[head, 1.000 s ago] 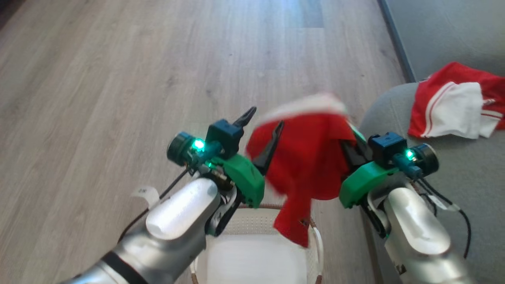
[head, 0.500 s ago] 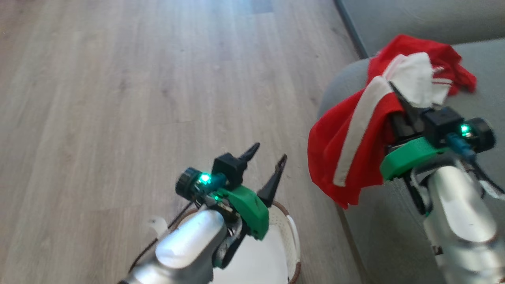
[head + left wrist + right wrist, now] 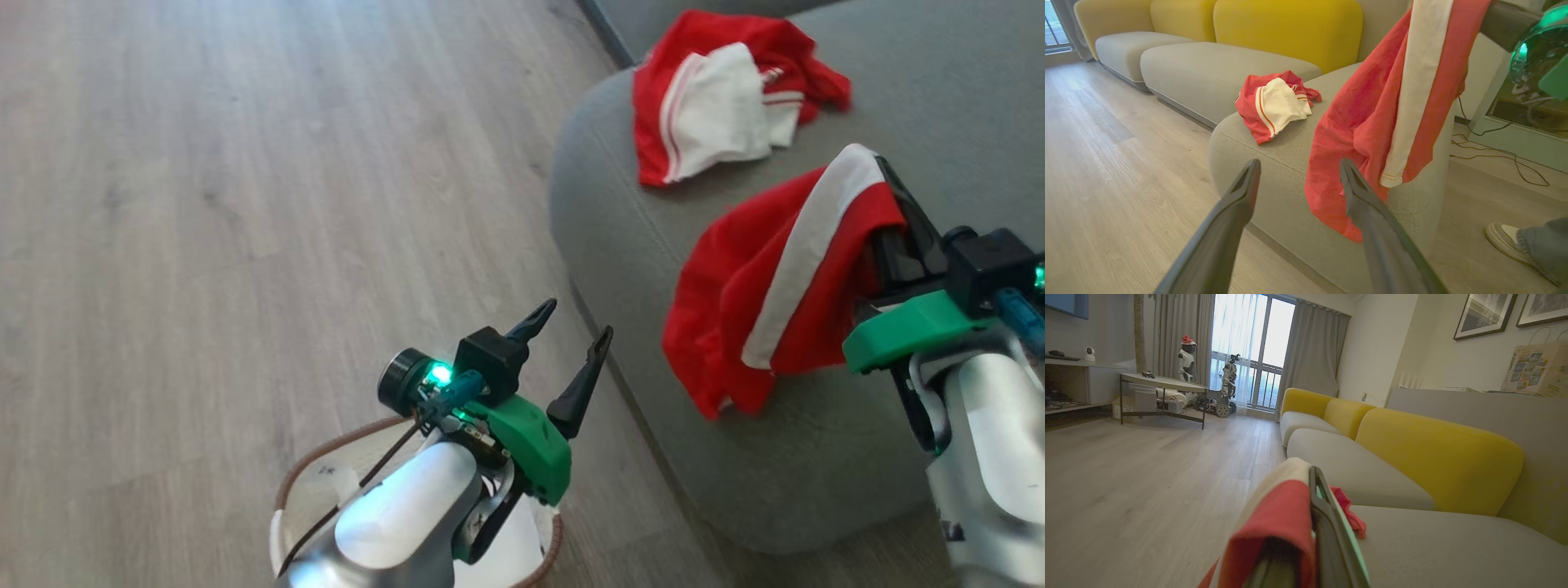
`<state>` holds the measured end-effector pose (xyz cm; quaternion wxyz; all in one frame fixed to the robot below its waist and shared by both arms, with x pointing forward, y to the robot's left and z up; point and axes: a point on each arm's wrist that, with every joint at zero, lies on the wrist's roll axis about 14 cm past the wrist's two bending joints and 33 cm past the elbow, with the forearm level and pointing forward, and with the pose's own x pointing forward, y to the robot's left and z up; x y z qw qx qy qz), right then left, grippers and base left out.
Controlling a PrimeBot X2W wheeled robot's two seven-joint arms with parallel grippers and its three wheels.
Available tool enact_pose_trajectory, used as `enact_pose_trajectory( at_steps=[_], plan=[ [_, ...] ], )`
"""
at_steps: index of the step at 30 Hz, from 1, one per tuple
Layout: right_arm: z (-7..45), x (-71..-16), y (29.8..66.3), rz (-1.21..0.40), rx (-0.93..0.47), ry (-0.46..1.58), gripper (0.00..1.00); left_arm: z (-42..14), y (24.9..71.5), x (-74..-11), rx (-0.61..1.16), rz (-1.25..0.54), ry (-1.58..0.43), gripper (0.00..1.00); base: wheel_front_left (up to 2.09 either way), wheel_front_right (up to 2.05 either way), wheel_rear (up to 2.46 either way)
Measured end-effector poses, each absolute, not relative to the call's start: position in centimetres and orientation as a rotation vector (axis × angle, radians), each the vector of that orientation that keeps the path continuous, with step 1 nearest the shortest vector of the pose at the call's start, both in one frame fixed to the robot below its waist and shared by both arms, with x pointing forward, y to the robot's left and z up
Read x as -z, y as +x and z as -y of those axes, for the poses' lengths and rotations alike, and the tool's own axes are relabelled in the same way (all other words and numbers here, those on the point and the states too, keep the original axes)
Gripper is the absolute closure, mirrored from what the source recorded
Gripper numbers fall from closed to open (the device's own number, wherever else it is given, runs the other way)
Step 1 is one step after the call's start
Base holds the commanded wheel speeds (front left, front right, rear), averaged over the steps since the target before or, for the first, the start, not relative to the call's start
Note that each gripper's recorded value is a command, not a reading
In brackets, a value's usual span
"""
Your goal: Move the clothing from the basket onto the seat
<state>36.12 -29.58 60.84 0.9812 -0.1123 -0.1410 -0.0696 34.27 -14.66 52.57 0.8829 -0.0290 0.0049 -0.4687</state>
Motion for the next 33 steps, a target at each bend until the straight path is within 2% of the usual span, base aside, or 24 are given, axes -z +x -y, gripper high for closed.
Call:
enact_pose_trajectory(
  at_steps=[6,13,22,33],
  plan=[
    [31.2,-60.1,35.4,0.253,0.185,-0.240,1.00,16.2,34.3,-51.7,1.023,-0.031,-0.076,0.00,0.00,0.00,0.00],
    [32.3,-59.0,36.4,0.205,0.194,-0.255,1.00,16.7,34.8,-50.5,1.035,-0.060,-0.103,0.00,0.00,0.00,0.00],
    [33.4,-64.9,44.5,0.285,0.162,-0.366,1.00,16.8,38.5,-50.5,1.018,-0.022,-0.123,0.00,0.00,0.00,0.00],
    [37.2,-70.1,54.3,0.308,0.231,-0.432,1.00,15.9,43.1,-47.5,0.974,-0.027,-0.119,0.00,0.00,0.00,0.00]
  ],
)
